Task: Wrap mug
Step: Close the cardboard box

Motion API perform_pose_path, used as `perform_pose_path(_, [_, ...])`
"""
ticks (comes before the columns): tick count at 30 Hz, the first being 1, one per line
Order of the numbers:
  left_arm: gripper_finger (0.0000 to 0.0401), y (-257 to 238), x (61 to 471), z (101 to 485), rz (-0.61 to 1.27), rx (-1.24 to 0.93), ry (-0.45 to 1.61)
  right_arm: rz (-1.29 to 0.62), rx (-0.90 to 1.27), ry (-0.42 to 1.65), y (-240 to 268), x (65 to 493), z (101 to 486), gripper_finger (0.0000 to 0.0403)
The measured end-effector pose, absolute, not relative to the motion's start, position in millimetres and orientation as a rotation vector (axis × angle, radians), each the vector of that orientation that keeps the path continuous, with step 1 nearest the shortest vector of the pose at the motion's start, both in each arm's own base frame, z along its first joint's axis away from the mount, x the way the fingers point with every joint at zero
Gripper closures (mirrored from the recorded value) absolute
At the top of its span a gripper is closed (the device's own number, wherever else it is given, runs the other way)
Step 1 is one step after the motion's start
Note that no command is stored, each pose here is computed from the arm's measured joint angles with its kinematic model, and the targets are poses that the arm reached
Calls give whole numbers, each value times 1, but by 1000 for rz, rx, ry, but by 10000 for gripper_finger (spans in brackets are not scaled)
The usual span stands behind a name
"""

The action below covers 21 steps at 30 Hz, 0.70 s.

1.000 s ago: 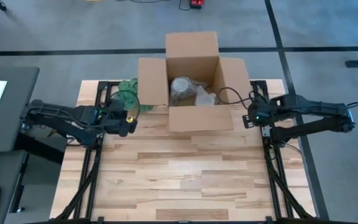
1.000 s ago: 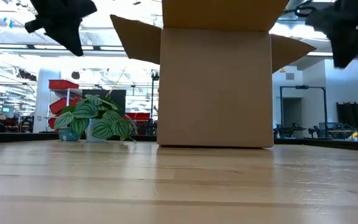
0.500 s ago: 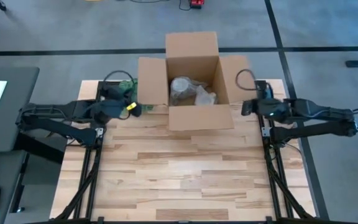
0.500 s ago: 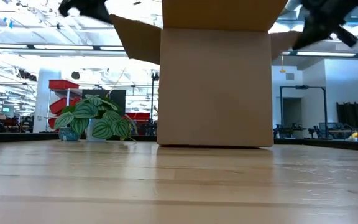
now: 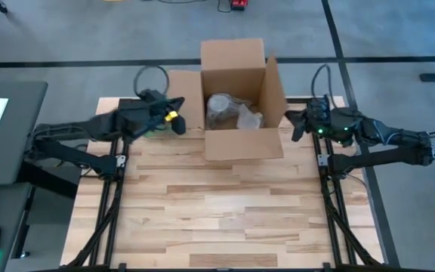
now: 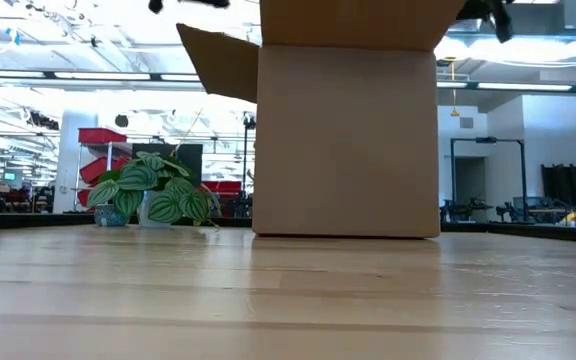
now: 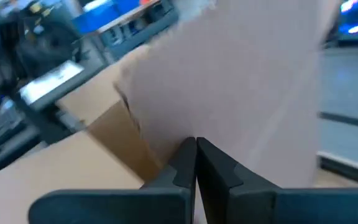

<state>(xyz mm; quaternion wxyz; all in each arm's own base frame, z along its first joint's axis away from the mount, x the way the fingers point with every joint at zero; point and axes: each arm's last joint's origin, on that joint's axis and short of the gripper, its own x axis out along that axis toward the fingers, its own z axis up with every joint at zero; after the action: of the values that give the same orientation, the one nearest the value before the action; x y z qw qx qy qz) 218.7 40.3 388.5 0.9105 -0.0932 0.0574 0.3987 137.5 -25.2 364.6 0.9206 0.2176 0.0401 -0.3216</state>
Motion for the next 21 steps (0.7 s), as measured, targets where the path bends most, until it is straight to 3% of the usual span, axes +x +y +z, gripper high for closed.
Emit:
perform_pose_path(5, [401, 33, 194, 429, 839, -253, 278, -586, 448, 180, -25, 159, 355, 403])
perform_pose_path(9, [401, 35, 168, 411, 1006, -364, 562, -581, 443, 268, -30, 178, 342, 403])
perform_pose_path(13, [401, 38, 164, 379, 1120, -393, 713, -587, 458, 331, -39, 192, 332, 403])
perform_pose_path(18, [401, 45, 186, 343, 1130, -392, 649, -542, 482, 363, -45, 199, 328, 403])
perform_pose_path(21, [401, 49, 201, 341, 1096, -361, 519, -533, 483, 372, -46, 199, 328, 403])
